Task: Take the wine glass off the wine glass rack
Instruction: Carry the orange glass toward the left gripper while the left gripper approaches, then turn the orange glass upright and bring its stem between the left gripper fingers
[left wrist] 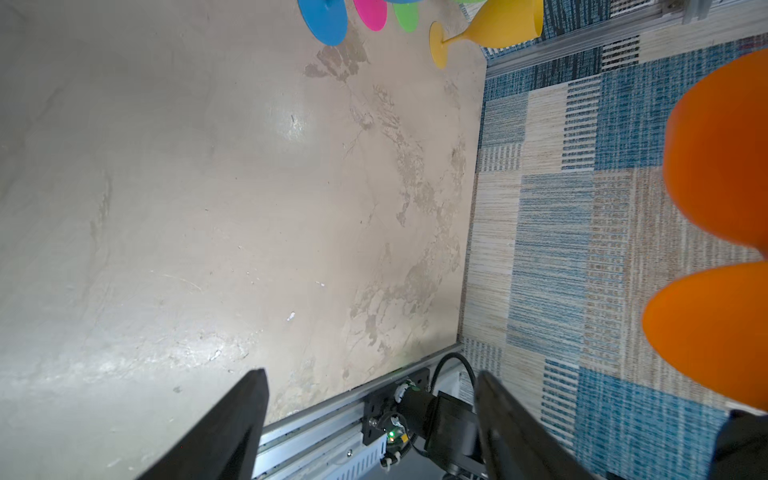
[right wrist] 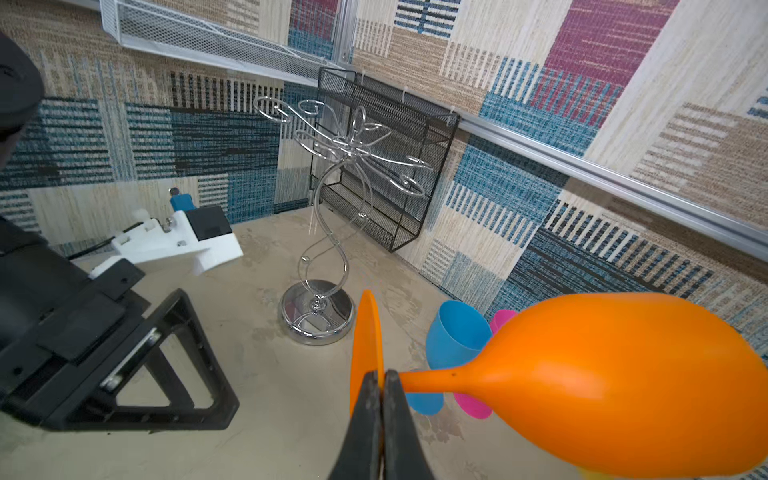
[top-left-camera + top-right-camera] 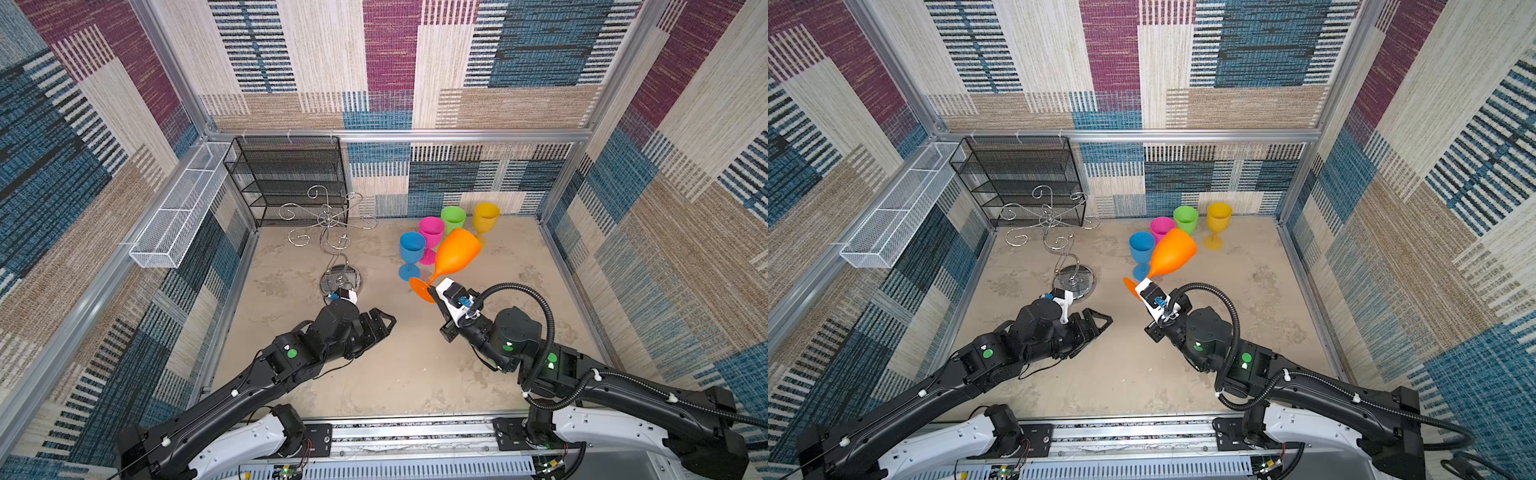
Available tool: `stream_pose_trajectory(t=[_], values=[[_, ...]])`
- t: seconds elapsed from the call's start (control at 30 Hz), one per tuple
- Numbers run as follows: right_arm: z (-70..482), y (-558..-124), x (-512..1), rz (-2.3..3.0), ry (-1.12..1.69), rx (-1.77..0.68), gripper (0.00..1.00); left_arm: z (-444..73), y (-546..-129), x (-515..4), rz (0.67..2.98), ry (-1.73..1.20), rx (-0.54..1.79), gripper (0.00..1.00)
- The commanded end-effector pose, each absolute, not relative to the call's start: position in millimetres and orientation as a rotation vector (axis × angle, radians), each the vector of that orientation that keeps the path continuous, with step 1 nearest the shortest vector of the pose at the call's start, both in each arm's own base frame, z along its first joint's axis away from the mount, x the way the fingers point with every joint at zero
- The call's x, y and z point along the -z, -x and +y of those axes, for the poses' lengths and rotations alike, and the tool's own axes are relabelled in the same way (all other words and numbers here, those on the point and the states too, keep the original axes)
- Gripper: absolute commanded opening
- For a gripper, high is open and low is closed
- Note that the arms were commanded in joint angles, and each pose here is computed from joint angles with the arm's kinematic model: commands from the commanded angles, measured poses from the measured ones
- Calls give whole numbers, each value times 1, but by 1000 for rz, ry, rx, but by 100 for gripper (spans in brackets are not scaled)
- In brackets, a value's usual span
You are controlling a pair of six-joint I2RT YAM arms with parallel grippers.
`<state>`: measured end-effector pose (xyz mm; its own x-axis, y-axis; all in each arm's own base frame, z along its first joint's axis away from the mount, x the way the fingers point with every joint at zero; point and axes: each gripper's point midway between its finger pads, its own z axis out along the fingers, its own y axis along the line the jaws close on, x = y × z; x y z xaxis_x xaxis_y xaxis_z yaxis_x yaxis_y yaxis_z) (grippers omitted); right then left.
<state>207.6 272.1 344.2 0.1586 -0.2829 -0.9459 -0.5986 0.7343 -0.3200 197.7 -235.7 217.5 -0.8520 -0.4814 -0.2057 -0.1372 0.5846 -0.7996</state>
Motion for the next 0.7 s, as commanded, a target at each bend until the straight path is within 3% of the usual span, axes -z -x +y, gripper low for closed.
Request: stream_pose_trajectory(t=[0.0,0.67], values=[[273,-205,-356,1356,781,-173,0,-244,-199,-231,2362,601,1350,80],[317,-166,-300,1211,1115,71,0,-209,-217,-227,2190,1019,1547,74]])
